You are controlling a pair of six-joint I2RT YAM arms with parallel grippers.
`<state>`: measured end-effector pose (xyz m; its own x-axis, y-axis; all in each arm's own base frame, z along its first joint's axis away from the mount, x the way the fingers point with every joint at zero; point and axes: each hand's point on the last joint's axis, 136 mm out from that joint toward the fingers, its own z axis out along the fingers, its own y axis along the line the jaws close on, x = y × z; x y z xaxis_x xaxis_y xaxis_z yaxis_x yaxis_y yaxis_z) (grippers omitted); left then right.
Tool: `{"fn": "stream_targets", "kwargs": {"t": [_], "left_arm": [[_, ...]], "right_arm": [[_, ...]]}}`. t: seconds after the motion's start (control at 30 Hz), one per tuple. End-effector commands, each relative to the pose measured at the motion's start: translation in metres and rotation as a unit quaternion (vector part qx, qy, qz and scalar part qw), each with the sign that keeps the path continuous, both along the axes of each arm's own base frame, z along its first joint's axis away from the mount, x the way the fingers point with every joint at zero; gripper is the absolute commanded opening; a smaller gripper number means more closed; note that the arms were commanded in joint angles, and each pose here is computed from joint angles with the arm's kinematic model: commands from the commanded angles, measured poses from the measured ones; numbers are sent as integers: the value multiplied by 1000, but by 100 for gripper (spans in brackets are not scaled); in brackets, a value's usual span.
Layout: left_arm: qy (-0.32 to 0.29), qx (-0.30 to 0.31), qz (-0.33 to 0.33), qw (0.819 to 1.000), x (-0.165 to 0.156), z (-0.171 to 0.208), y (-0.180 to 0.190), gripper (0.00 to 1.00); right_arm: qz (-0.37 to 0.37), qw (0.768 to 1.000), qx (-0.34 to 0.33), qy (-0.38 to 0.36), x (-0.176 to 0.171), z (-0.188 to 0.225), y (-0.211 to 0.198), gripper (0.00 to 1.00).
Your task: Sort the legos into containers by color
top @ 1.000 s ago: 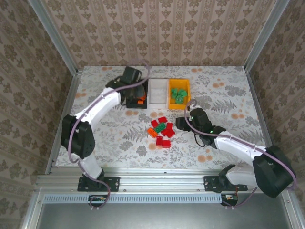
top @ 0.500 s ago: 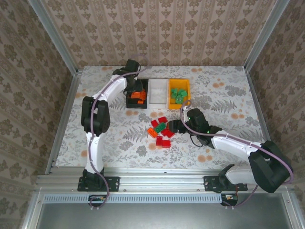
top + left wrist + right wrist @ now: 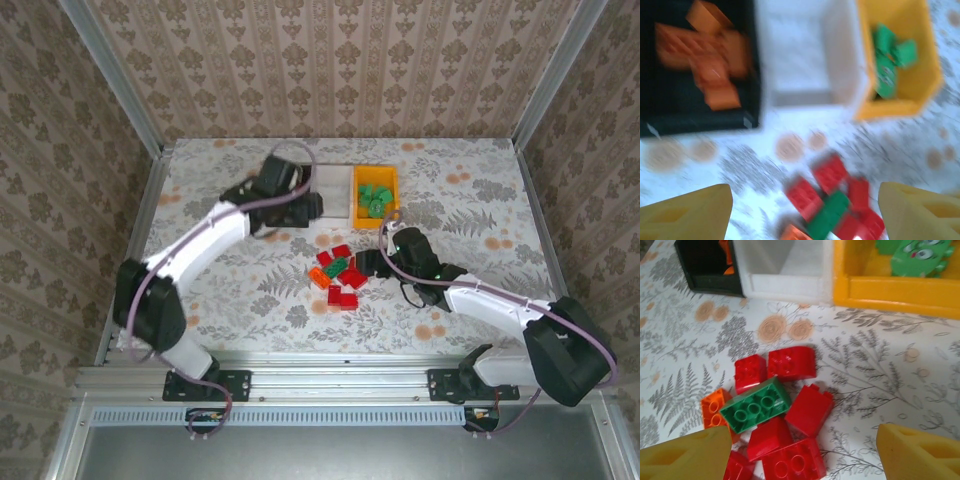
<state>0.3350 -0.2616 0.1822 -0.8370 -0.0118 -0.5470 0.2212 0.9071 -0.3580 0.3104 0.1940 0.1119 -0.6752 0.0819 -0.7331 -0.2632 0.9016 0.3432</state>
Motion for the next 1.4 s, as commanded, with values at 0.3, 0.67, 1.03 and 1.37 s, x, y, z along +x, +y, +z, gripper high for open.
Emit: {"fn": "stream_targets", "kwargs": {"t": [0.3,0.67,1.03,1.37], "left_arm": [[112,-23,60,992,-88,-114,-26,76],[120,13,67,991,-93,-146,-11,66],[129,26,64,989,-108,-163,4,56],[110,78,82,988,-121,-151,53,53]], "right_arm": [[-157,987,-6,-24,3,6,-76,86],[-154,988,-2,-24,3,7,-74,86],[-154,988,-4,-24,3,6,-74,85],[-149,989,0,-22,3,6,-72,85]]}}
